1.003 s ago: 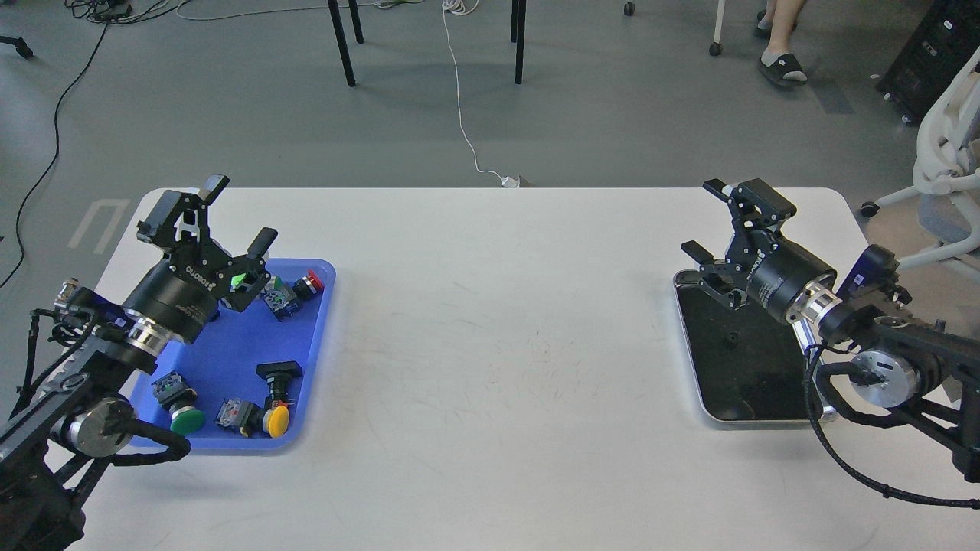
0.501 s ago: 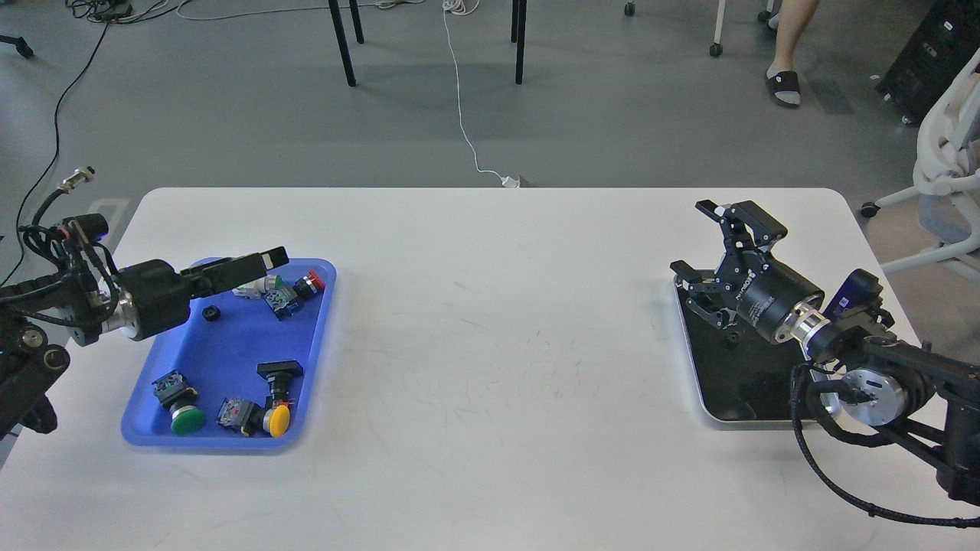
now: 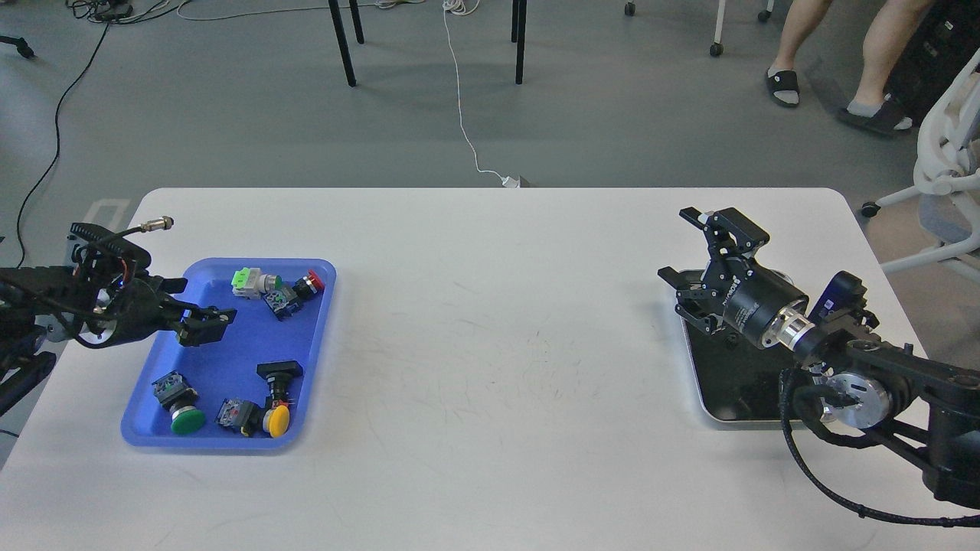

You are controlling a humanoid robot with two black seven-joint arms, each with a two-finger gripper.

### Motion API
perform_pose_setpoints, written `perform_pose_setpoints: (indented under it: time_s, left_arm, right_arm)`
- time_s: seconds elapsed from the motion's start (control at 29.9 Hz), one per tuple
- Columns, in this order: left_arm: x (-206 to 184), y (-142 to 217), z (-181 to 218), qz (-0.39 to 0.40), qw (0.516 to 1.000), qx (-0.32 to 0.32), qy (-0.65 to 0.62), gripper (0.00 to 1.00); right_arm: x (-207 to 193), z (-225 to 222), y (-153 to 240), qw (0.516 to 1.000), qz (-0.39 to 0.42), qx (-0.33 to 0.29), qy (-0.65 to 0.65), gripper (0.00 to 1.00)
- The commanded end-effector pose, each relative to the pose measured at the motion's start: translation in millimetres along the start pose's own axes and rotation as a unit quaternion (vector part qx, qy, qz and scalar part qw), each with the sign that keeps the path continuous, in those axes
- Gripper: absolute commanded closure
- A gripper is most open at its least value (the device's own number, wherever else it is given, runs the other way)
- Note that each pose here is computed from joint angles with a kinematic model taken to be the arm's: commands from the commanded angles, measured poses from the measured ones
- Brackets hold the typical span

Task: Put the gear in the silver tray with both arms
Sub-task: 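Lower the left gripper into the blue tray and grasp another black gear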

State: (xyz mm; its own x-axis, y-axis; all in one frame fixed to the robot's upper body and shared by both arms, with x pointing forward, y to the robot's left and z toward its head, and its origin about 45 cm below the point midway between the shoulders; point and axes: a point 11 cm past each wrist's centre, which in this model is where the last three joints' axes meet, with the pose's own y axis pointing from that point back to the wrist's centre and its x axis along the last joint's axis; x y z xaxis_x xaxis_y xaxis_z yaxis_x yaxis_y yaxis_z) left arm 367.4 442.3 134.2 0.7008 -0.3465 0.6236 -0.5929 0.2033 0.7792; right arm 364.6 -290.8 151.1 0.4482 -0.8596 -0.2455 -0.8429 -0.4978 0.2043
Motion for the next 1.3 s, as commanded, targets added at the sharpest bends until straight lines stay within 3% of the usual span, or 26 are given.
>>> perform_pose_setpoints:
  time_s: [0.0, 0.13, 0.23, 1.27]
  left_arm:
    - [-6.9, -4.7, -4.5, -0.008, 1.0, 0.011, 0.013, 0.09]
    - [-7.6, -6.9, -2.3, -0.008, 1.0, 0.009, 0.016, 0.15]
    - [-7.7, -7.6, -1.8, -0.007, 1.0, 0.009, 0.018, 0.26]
    - [-4.0, -9.4, 2.7, -0.005, 1.0, 0.001, -0.004, 0.26]
  right_arm:
    - [0.6, 2.2, 1.5, 1.0, 0.002, -0.001, -0.003, 0.03]
    - [0.3, 0.8, 1.0, 1.0, 0.002, 0.001, -0.003, 0.03]
    - [0.3, 0.8, 1.0, 1.0, 0.002, 0.001, -0.003, 0.03]
    - [2.1, 0.1, 2.1, 1.0, 0.004, 0.001, -0.002, 0.03]
